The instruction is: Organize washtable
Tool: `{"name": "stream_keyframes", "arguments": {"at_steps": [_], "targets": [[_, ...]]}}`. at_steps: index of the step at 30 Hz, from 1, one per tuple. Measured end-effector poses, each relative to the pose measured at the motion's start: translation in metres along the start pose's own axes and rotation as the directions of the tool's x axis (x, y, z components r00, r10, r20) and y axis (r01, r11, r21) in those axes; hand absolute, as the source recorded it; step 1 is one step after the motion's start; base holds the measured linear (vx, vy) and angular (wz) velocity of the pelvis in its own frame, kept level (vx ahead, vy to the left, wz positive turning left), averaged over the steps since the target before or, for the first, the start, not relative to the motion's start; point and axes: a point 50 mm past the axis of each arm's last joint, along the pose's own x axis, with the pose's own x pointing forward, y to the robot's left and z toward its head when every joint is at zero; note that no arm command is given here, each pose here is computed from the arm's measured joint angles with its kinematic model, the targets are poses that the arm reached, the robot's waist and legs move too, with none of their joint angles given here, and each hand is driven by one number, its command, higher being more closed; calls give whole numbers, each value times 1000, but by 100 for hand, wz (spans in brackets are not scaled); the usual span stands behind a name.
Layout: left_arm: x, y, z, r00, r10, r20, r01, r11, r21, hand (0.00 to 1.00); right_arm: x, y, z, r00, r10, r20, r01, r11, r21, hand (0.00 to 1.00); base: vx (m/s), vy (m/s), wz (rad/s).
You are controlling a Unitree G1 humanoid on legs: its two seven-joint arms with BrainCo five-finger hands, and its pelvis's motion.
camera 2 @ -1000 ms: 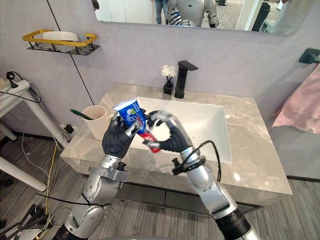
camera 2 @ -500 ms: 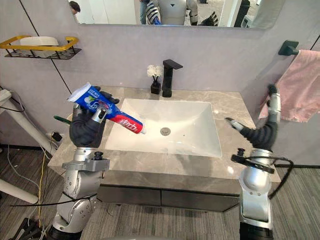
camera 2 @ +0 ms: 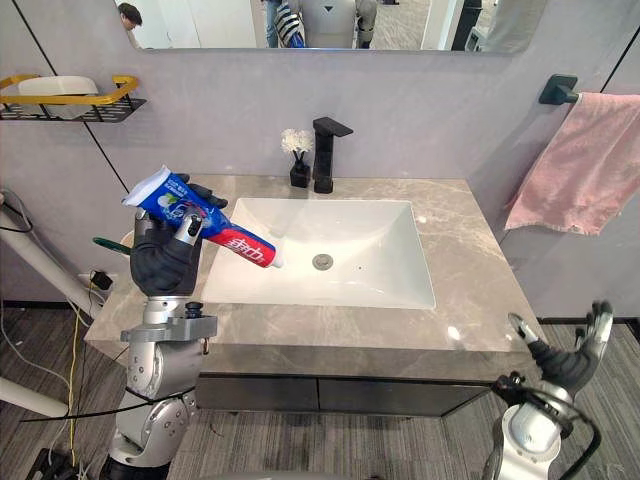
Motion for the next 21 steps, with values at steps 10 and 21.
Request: {"name": "stream_keyframes", "arguments": {"at_steps": [10, 21], "targets": [[2, -6, -5, 999, 36, 9, -36, 999, -16, 100, -37, -15, -77, 926, -17, -376, 16, 1000, -7, 0, -21, -11, -2], [14, 5, 9, 987, 101, 127, -118, 984, 131, 100, -83, -22, -136, 756, 61, -652, -58, 998, 26, 0, -12, -4, 0]]}}
